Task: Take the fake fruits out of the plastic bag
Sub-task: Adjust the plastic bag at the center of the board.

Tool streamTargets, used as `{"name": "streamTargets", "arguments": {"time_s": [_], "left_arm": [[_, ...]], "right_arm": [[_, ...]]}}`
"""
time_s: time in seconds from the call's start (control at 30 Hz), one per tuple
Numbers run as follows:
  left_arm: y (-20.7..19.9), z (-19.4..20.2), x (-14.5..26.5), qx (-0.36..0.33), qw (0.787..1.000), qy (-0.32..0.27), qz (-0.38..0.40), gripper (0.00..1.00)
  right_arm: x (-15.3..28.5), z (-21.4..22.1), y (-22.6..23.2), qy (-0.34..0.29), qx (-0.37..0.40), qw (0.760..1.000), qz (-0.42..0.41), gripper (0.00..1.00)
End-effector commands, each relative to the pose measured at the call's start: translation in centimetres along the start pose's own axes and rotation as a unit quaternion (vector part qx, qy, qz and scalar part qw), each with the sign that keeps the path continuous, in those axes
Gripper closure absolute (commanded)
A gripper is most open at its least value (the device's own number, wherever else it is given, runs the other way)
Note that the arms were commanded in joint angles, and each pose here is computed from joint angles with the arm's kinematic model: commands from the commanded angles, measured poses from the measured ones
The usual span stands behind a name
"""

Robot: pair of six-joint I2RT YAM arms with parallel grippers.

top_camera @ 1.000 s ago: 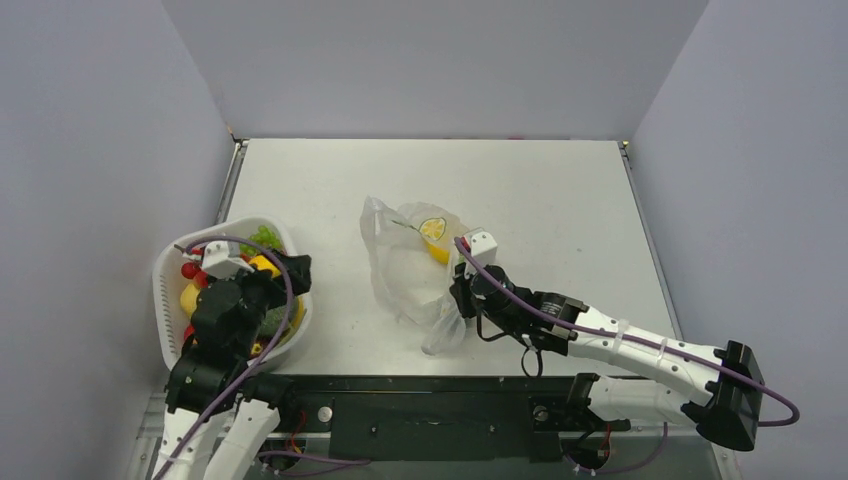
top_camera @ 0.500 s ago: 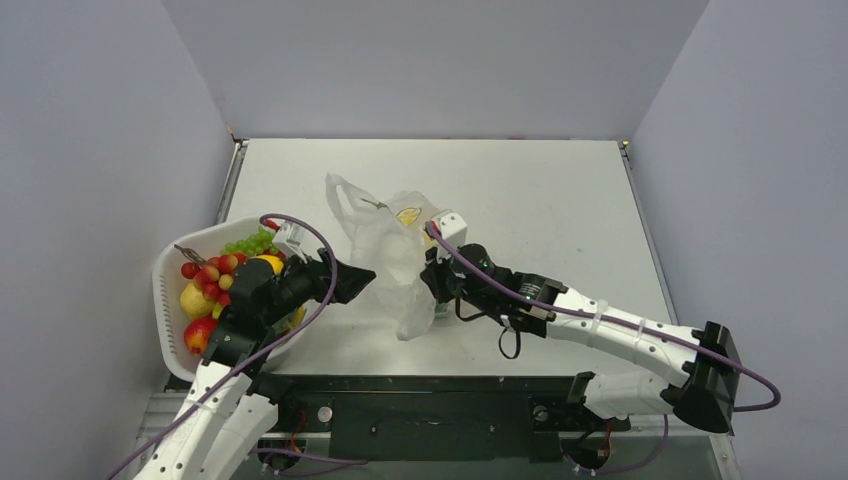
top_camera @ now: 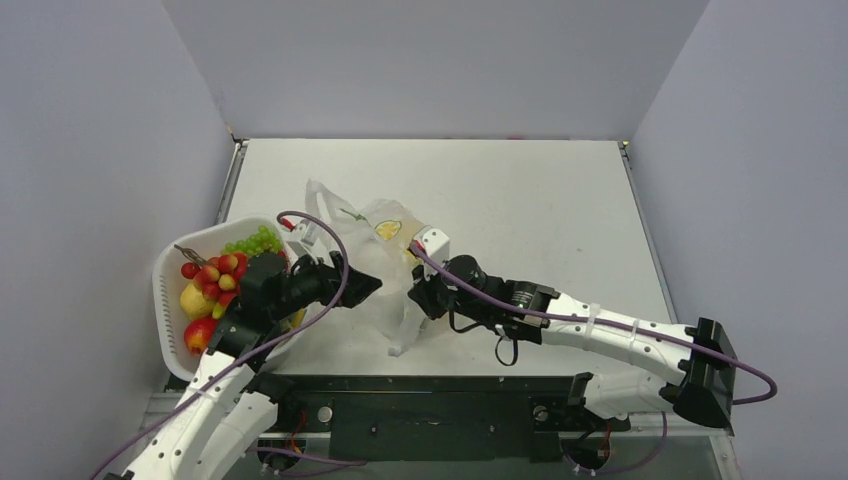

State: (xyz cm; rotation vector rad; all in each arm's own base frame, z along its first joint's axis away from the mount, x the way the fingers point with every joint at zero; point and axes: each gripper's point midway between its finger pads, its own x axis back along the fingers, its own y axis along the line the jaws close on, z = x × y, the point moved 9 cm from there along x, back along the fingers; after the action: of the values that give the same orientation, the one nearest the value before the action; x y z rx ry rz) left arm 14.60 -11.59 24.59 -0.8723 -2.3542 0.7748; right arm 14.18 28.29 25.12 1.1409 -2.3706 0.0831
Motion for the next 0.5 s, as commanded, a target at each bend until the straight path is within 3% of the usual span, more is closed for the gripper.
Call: {"name": "streamTargets", "arguments": {"time_s": [0.0,0.2,0.47], "left_arm": [[-0.5,0.5,-1.2,-0.017,0.999,0.038,0.019,0.16],[-1.9,3.1,-3.6,-0.076,0.990,0.120,-0.010,0.21],[-1.4,5.0,-5.3,-0.095,0.986,0.114,-0.072,0.28]], "right_arm": [[1.8,2.1,0.0,0.007,-0.031,0.999,-0.015,1.00],[3.5,5.5,-0.9,0.018,-0.070,0.997,0.011,1.00],[5.0,6.9,-2.1,0.014,-0.086,0.995,0.046,1.00]]}}
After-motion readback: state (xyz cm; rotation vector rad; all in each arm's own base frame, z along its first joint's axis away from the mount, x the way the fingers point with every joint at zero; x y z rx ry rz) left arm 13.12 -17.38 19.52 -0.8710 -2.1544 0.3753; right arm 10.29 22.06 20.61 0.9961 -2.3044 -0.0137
